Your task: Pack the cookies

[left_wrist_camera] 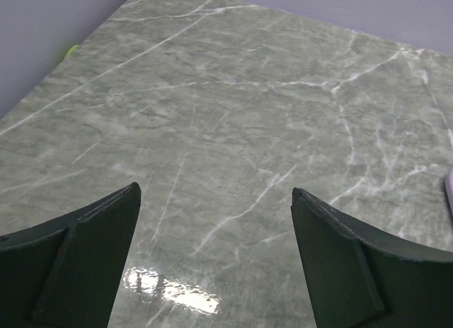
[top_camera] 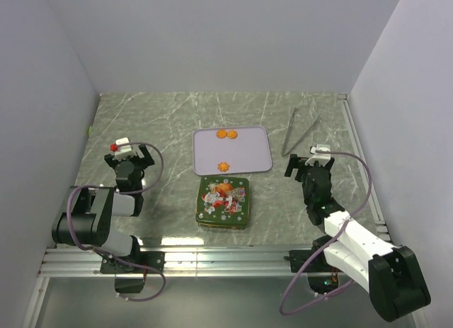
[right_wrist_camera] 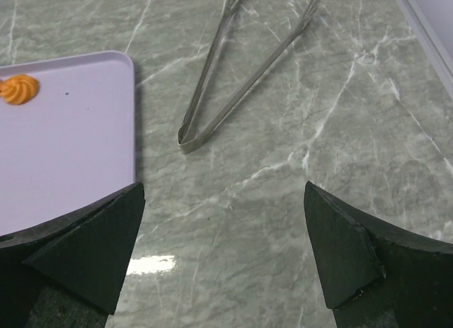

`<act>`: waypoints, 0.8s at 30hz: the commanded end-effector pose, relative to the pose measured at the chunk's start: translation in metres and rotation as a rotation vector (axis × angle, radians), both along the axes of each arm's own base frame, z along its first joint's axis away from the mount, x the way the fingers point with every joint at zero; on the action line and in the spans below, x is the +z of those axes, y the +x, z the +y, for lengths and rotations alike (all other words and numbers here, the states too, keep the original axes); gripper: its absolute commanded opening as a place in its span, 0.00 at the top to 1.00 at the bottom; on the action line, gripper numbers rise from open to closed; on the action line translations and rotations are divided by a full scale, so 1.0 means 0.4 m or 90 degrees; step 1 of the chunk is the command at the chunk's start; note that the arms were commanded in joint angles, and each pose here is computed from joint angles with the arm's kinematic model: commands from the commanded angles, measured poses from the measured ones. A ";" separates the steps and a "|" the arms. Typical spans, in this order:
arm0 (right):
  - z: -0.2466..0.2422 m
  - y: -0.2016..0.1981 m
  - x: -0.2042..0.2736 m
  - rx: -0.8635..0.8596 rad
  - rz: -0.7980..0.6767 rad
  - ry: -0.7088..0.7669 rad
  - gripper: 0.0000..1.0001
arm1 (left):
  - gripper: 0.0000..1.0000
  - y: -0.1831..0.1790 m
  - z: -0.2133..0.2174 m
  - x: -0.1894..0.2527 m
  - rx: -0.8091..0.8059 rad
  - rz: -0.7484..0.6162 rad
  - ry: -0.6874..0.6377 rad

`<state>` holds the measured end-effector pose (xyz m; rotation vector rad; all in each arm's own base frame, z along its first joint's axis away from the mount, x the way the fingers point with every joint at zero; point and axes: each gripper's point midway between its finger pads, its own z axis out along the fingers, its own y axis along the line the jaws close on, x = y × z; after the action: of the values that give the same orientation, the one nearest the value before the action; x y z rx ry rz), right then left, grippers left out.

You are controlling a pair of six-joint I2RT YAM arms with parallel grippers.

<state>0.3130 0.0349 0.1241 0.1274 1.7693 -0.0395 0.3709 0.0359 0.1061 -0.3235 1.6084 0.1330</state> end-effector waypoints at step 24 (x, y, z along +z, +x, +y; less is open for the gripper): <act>-0.107 0.129 0.041 -0.038 -0.143 0.032 0.00 | 0.01 0.015 -0.022 0.052 -0.029 -0.055 -0.021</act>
<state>0.3583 -0.0051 0.1113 0.2063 1.6510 -0.0341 0.3728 0.0296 0.1081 -0.3153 1.6016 0.0902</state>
